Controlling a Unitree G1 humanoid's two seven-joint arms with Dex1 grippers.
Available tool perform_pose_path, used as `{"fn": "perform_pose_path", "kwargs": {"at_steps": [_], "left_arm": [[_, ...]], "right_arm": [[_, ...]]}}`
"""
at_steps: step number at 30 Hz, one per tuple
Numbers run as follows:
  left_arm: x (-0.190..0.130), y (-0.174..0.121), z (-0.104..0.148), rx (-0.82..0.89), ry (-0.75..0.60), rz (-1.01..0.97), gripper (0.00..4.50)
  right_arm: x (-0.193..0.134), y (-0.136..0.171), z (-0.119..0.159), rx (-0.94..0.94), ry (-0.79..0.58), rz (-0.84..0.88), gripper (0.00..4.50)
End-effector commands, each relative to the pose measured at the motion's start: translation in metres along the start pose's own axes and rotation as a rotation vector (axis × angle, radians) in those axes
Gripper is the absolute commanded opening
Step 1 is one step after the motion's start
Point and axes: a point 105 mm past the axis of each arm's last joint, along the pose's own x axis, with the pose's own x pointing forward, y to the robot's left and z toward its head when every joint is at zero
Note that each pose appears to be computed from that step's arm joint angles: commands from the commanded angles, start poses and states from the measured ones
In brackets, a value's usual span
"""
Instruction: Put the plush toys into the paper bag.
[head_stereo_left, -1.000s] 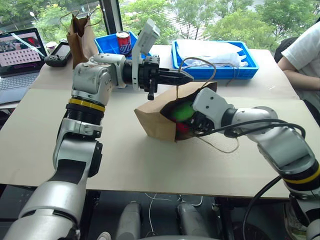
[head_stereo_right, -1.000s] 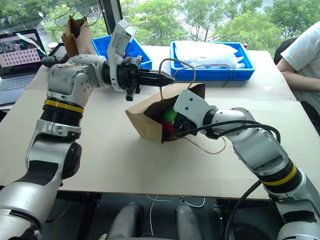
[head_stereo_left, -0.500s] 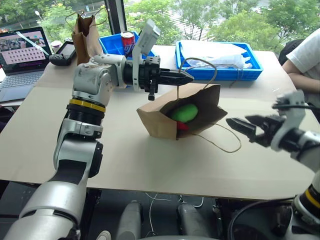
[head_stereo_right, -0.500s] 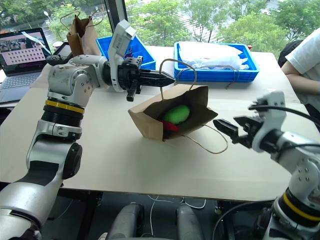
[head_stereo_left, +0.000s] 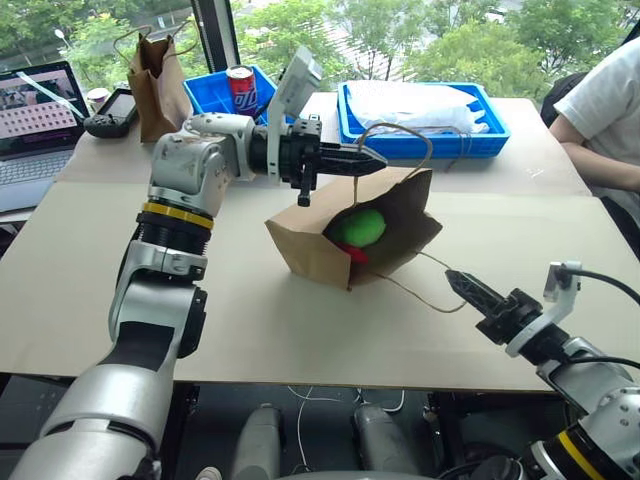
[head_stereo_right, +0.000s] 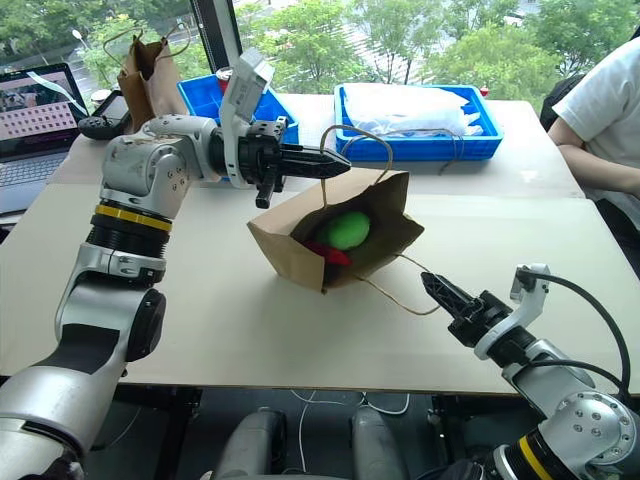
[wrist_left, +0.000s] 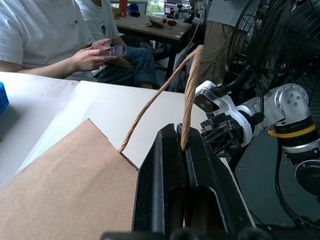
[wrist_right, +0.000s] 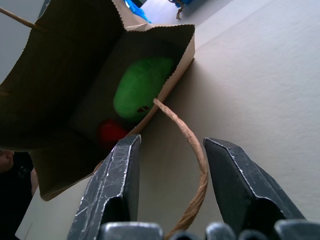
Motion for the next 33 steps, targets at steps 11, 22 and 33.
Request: {"fn": "perform_pose_path", "kwargs": {"at_steps": [11, 22, 33], "left_arm": [[-0.027, 0.022, 0.022, 0.099, -0.071, 0.218, 0.0], [-0.044, 0.01, 0.013, -0.035, -0.17, 0.303, 0.0], [-0.069, 0.012, 0.013, -0.051, -0.175, 0.433, 0.0]], "right_arm": [[0.057, 0.163, 0.098, 0.025, -0.327, 0.592, 0.05], [0.074, 0.159, 0.095, -0.032, -0.171, 0.51, 0.05], [0.076, 0.159, 0.09, 0.005, -0.12, 0.498, 0.05]]}}
